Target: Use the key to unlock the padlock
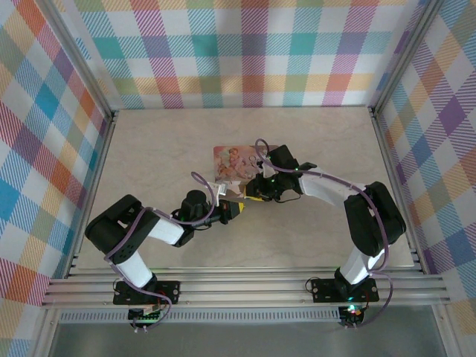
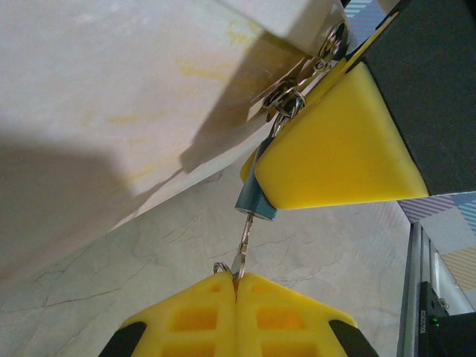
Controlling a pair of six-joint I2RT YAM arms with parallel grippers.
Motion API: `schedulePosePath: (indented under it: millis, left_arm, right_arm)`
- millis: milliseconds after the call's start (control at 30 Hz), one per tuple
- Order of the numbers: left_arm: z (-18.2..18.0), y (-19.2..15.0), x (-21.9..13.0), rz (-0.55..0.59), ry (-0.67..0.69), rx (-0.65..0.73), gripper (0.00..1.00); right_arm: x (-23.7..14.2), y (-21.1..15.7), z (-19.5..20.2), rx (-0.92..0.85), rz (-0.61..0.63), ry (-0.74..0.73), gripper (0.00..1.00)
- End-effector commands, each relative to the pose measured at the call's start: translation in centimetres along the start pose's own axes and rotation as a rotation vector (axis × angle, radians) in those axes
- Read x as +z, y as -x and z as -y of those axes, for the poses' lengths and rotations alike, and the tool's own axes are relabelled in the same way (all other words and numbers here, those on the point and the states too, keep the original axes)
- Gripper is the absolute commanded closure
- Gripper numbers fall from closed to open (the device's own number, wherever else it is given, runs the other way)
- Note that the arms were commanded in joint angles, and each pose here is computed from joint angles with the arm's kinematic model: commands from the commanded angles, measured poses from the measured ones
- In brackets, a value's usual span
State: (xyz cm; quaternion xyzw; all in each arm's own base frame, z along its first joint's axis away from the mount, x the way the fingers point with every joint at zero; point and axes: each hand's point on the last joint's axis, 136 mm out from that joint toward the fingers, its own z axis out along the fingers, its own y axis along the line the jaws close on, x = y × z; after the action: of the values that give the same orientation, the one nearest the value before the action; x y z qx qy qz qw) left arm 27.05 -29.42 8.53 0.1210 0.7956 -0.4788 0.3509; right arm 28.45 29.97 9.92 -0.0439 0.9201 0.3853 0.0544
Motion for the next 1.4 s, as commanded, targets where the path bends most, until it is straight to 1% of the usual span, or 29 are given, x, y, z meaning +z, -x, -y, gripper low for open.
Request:
schedulePosePath:
  millis: [0,133,233,467,600,700,800,900,967,1067,1200,1367]
  left_arm:
    - [5.3,5.2,-0.4,0.142,-0.163,0.132,1.00]
    - [5.8,5.5,-0.5,0.134,-0.166,0.132,1.00]
    - [5.4,5.5,-0.8,0.138,-0.124,0.153,1.00]
    - [6.6,4.6,-0.8,0.135,0.002,0.340,1.00]
    - [6.9,4.9,-0.8,0.164,0.015,0.362,1.00]
    - [7.1,4.7,-0.6,0.154,0.020,0.378,1.00]
    - [7.4,5.0,-0.5,0.159,-0.022,0.320,1.00]
    - [7.7,6.1,-0.4,0.166,-0.143,0.165,1.00]
    - [7.2,6.9,-0.7,0.188,-0.190,0.080,1.00]
    - [6.4,7.6,-0.9,0.196,-0.246,0.007,1.00]
    - [6.4,7.2,-0.2,0.154,-0.283,0.001,1.00]
    - [7.4,6.7,0.5,0.136,-0.300,0.051,1.00]
  right_arm:
    - [0.5,-3.2,-1.4,-0.003,-0.140,0.064,1.00]
    - [0.6,-3.0,-1.5,-0.051,-0.125,0.084,1.00]
    - [0.7,-3.0,-0.9,-0.026,-0.126,0.054,1.00]
    - [0.6,-2.8,-0.8,0.049,-0.130,0.021,1.00]
    - [0.5,-2.8,-0.7,0.083,-0.127,0.013,1.00]
    - [0.7,-2.8,-0.7,0.112,-0.127,0.022,1.00]
    - [1.0,-2.9,-0.6,0.116,-0.123,0.029,1.00]
    - [1.3,-3.1,-0.8,0.082,-0.116,0.058,1.00]
    - [1.4,-3.2,-1.1,0.056,-0.108,0.093,1.00]
    - [1.3,-3.6,-0.9,0.027,-0.111,0.097,1.00]
    - [1.4,-3.9,-0.6,0.028,-0.123,0.084,1.00]
    - [1.3,-3.7,-1.6,0.028,-0.130,0.126,1.00]
